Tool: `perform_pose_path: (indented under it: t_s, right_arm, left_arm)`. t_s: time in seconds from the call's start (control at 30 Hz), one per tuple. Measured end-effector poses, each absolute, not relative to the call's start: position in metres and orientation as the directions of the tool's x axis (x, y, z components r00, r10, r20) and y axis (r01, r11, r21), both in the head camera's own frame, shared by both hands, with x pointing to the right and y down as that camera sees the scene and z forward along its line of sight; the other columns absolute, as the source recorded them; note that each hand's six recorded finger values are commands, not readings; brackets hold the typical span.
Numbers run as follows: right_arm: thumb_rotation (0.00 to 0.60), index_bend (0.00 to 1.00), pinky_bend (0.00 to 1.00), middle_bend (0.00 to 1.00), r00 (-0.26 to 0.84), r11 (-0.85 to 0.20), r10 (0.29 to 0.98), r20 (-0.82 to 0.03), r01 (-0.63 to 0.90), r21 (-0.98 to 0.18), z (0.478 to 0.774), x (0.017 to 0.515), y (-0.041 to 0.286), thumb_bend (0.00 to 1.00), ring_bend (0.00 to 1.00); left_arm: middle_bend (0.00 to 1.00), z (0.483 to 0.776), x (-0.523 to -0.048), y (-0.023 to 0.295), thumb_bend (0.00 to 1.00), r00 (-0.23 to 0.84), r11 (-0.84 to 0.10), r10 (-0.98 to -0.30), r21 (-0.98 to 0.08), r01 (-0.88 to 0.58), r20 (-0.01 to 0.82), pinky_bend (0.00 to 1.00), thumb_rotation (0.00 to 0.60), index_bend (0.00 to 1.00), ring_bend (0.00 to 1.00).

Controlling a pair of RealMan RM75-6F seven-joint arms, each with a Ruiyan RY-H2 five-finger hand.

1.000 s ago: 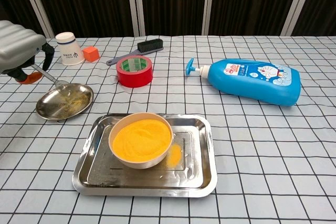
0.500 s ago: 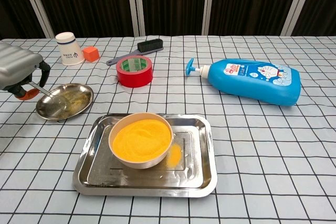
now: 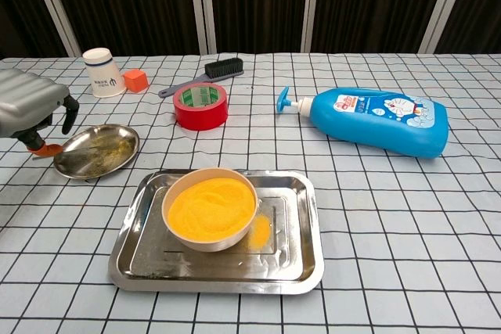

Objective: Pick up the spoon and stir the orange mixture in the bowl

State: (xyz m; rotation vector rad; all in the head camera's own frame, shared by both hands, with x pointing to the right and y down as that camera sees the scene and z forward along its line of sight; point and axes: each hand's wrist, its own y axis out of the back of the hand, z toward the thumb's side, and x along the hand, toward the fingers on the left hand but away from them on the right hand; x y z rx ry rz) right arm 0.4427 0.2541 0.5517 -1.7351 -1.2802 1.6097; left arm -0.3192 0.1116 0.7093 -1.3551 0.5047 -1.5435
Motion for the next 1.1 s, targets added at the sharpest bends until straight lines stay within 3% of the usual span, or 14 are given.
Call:
perform_pose_path:
  t_s: [0.3,0.4,0.5,0.6,0.77,0.87,0.97,1.1]
  right_arm:
    - [0.600,0.00,0.00,0.00,-0.111,-0.471,0.843,-0.527,0.321,-0.822,0.552,0.443,0.254,0.31,0.00]
    - [0.600,0.00,0.00,0.00,-0.111,-0.472,0.843,-0.527,0.321,-0.822,0.552,0.443,0.254,0.31,0.00]
    - [0.600,0.00,0.00,0.00,-0.109,-0.474,0.842,-0.528,0.318,-0.821,0.552,0.443,0.255,0.31,0.00]
    - [0.600,0.00,0.00,0.00,-0.108,-0.476,0.841,-0.529,0.315,-0.821,0.552,0.443,0.255,0.31,0.00]
    - [0.600,0.00,0.00,0.00,-0.110,-0.474,0.844,-0.525,0.305,-0.826,0.551,0.444,0.255,0.31,0.00]
    - [0.600,0.00,0.00,0.00,-0.104,-0.470,0.850,-0.517,0.294,-0.832,0.550,0.443,0.254,0.31,0.00]
    - [0.600,0.00,0.00,0.00,-0.093,-0.460,0.860,-0.501,0.281,-0.842,0.549,0.442,0.253,0.31,0.00]
    - [0.600,0.00,0.00,0.00,-0.082,-0.446,0.873,-0.481,0.268,-0.854,0.547,0.441,0.252,0.31,0.00]
  left_arm:
    - [1.00,0.697,-0.329,0.108,0.31,0.088,-0.435,-0.868,-0.835,0.337,0.488,1.00,0.600,0.46,0.99]
    - [0.94,0.688,-0.335,0.110,0.31,0.088,-0.434,-0.874,-0.849,0.301,0.478,0.97,0.600,0.40,0.92]
    - [0.80,0.678,-0.342,0.117,0.30,0.093,-0.431,-0.880,-0.864,0.260,0.467,0.87,0.600,0.33,0.80]
    - [0.61,0.662,-0.351,0.128,0.28,0.100,-0.426,-0.885,-0.878,0.218,0.454,0.71,0.600,0.27,0.64]
    - [0.22,0.628,-0.374,0.158,0.24,0.123,-0.409,-0.894,-0.897,0.167,0.431,0.35,0.600,0.08,0.26]
    - [0.04,0.602,-0.394,0.183,0.18,0.135,-0.399,-0.899,-0.907,0.136,0.416,0.19,0.600,0.01,0.09]
    - [0.00,0.580,-0.414,0.208,0.16,0.136,-0.407,-0.897,-0.905,0.121,0.422,0.08,0.600,0.00,0.01]
    - [0.00,0.564,-0.426,0.227,0.16,0.140,-0.411,-0.897,-0.908,0.082,0.419,0.06,0.600,0.00,0.00]
